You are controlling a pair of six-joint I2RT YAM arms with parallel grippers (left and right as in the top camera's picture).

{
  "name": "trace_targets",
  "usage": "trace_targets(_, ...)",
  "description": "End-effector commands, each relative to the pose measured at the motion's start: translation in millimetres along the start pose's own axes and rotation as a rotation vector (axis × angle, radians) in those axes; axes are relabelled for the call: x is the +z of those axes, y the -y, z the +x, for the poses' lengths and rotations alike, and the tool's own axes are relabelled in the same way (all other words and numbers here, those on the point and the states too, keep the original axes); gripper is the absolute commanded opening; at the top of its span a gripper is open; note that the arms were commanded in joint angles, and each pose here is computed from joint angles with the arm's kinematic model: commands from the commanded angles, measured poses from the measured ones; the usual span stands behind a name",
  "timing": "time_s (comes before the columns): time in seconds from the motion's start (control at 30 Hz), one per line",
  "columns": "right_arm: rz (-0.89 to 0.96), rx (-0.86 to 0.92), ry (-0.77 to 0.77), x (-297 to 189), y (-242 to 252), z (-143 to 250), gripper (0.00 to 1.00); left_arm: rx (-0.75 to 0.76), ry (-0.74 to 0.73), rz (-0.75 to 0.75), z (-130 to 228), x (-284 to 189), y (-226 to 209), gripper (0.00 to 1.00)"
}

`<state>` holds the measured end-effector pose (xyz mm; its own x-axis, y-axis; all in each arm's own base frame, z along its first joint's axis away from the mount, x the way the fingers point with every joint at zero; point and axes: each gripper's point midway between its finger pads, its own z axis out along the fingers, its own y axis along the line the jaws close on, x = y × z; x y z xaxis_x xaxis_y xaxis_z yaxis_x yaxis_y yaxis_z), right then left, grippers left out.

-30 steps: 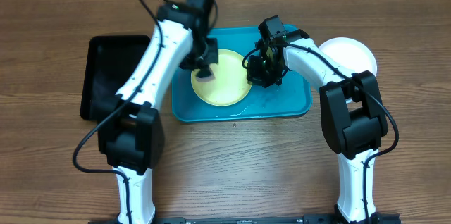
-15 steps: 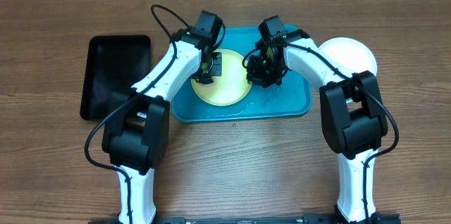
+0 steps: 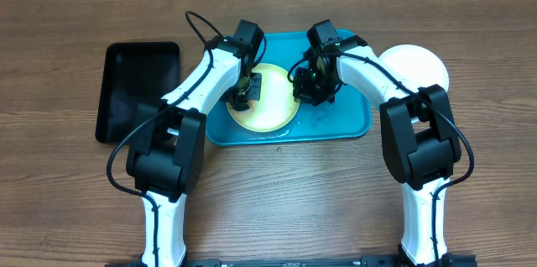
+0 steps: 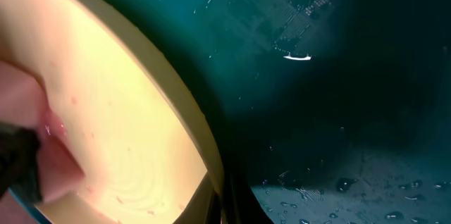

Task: Clean dirty plates on tray and stack at the side
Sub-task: 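Scrub the yellow plate with the sponge while the right gripper holds it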

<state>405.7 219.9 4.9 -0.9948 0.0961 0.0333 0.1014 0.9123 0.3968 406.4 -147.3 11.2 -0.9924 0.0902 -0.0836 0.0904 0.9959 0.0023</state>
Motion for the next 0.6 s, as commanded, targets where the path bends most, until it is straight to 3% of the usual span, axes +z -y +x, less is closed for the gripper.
trace_targets(0.0,0.066,0.033,-0.017,12,19,7,0.04,0.119,-0.156,0.204,30,15,31,0.04)
trace_targets(0.1,0.067,0.034,-0.018,12,19,7,0.04,0.197,-0.154,0.346,29,1,54,0.04)
trace_targets(0.2,0.068,0.034,-0.020,12,19,7,0.04,0.198,-0.098,0.328,13,-3,54,0.04)
trace_targets(0.4,0.069,0.035,-0.022,13,19,8,0.04,-0.018,0.090,-0.001,-34,6,2,0.04)
trace_targets(0.57,0.072,0.037,-0.027,12,20,9,0.04,-0.121,0.156,-0.202,-43,1,-33,0.05)
